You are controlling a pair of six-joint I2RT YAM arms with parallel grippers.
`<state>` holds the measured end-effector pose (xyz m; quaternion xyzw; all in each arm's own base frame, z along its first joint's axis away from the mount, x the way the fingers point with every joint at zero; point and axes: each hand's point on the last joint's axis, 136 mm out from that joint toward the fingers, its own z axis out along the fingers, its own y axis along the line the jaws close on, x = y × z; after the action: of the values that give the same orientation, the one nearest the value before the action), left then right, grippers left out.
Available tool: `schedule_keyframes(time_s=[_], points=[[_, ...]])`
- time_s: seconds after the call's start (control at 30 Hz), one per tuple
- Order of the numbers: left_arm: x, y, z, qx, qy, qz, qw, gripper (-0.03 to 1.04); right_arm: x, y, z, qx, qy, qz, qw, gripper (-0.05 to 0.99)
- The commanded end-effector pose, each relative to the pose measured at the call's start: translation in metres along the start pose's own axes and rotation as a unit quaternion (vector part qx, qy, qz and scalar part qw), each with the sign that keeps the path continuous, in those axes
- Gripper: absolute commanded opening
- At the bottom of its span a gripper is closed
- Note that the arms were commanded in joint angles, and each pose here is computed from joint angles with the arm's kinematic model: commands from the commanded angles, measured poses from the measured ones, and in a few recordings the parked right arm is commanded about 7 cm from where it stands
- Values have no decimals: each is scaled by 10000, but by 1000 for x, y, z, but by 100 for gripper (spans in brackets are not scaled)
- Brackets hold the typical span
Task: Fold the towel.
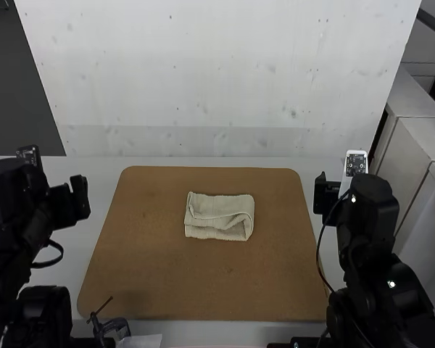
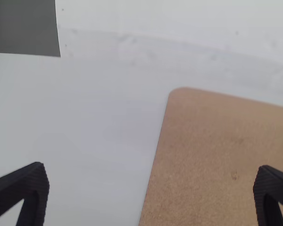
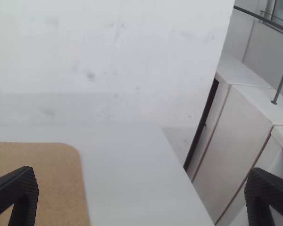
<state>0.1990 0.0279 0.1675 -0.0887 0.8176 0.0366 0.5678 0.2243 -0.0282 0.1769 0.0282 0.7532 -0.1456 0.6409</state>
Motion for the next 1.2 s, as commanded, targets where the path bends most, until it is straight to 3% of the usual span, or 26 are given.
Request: schedule_keyframes(time_s=[0.0,0.07,0.27,0.33,0.47,0.53,0.7,0.87,1.03,1.17], points=[[-6,-5,-6,167,-46,658,9977,98,-31,-8,-13,-2,-357,135,9993,95],[-5,-4,-7,144,-32,739,9972,98,-31,-9,-15,-26,-287,114,9995,95],[4,-4,-12,187,217,1332,9907,97,-29,-10,-24,-124,-9,94,9999,95],[9,-8,-15,319,343,1309,9903,97,-26,-10,-28,-194,111,134,9997,95],[22,-17,-20,620,635,946,9916,97,-8,-4,-35,-399,501,178,9978,95],[26,-22,-22,776,731,919,9900,97,2,-2,-38,-474,666,228,9964,95],[27,-20,-23,753,757,881,9904,97,13,-3,-45,-538,940,214,9939,95],[27,-21,-23,766,764,887,9902,98,13,2,-59,-920,1239,416,9871,95],[27,-21,-23,760,764,892,9902,98,42,29,-77,-1719,1933,576,9642,96],[27,-21,-23,767,764,895,9901,97,43,30,-78,-1759,1954,614,9629,96]])
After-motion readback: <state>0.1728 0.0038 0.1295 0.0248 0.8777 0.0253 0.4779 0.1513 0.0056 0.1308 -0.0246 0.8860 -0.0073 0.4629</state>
